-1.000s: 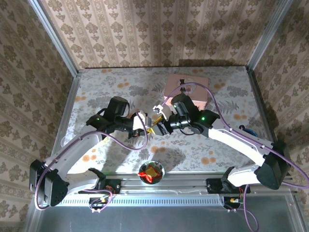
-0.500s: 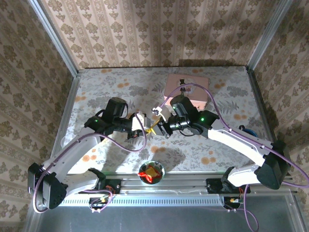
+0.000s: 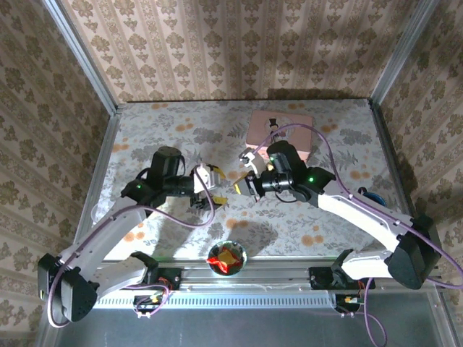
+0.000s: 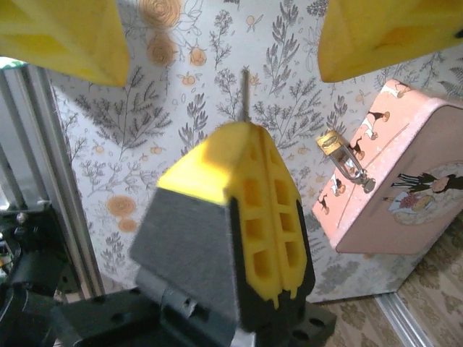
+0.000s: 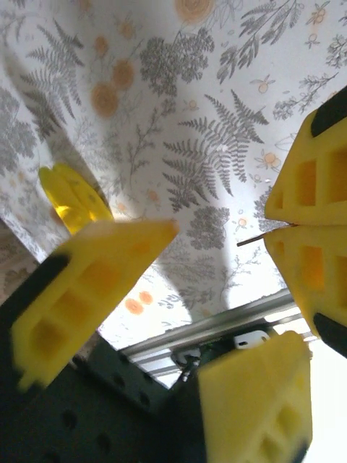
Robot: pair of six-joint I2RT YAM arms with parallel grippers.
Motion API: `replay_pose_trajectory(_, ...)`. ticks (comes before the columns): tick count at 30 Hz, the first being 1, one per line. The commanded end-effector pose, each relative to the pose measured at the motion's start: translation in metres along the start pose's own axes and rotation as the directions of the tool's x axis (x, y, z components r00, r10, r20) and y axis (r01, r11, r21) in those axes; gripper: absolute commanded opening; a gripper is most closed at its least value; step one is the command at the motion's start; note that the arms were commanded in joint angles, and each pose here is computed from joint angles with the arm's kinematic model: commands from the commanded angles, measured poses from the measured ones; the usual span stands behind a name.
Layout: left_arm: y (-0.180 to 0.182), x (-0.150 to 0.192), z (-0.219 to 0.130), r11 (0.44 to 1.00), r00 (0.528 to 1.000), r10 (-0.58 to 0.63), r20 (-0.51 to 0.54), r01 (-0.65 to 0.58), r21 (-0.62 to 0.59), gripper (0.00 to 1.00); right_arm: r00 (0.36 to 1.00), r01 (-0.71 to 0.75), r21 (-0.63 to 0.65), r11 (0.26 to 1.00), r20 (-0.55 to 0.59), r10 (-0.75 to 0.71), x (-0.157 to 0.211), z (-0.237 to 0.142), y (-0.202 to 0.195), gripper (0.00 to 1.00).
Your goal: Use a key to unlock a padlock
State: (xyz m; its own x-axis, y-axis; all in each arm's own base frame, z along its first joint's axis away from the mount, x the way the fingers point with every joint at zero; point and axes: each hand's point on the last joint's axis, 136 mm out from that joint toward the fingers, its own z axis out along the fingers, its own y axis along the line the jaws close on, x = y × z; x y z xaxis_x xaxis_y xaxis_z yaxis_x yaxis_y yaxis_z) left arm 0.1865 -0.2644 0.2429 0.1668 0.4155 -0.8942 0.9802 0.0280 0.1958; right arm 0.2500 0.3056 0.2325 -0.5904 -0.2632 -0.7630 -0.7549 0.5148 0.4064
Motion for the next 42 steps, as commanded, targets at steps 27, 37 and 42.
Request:
replay_pose_trajectory(27, 0.104, -0.029, -0.055, 0.759, 0.805, -0.432, 0.405, 0.568, -0.319, 0.96, 0.919, -0.255, -0.038, 0.966, 0.301, 0.254, -0.039, -0.048, -0.028, 0.0)
replay_pose_trajectory(37, 0.119, -0.02, -0.046, 0.654, 0.677, -0.545, 0.494, 0.713, -0.254, 0.98, 0.853, -0.389, -0.06, 0.919, 0.354, 0.384, -0.036, -0.04, -0.06, 0.0)
replay_pose_trajectory(42, 0.123, -0.01, -0.036, 0.633, 0.639, -0.58, 0.505, 0.744, -0.215, 1.0, 0.835, -0.412, -0.066, 0.909, 0.371, 0.405, -0.034, -0.038, -0.067, 0.0)
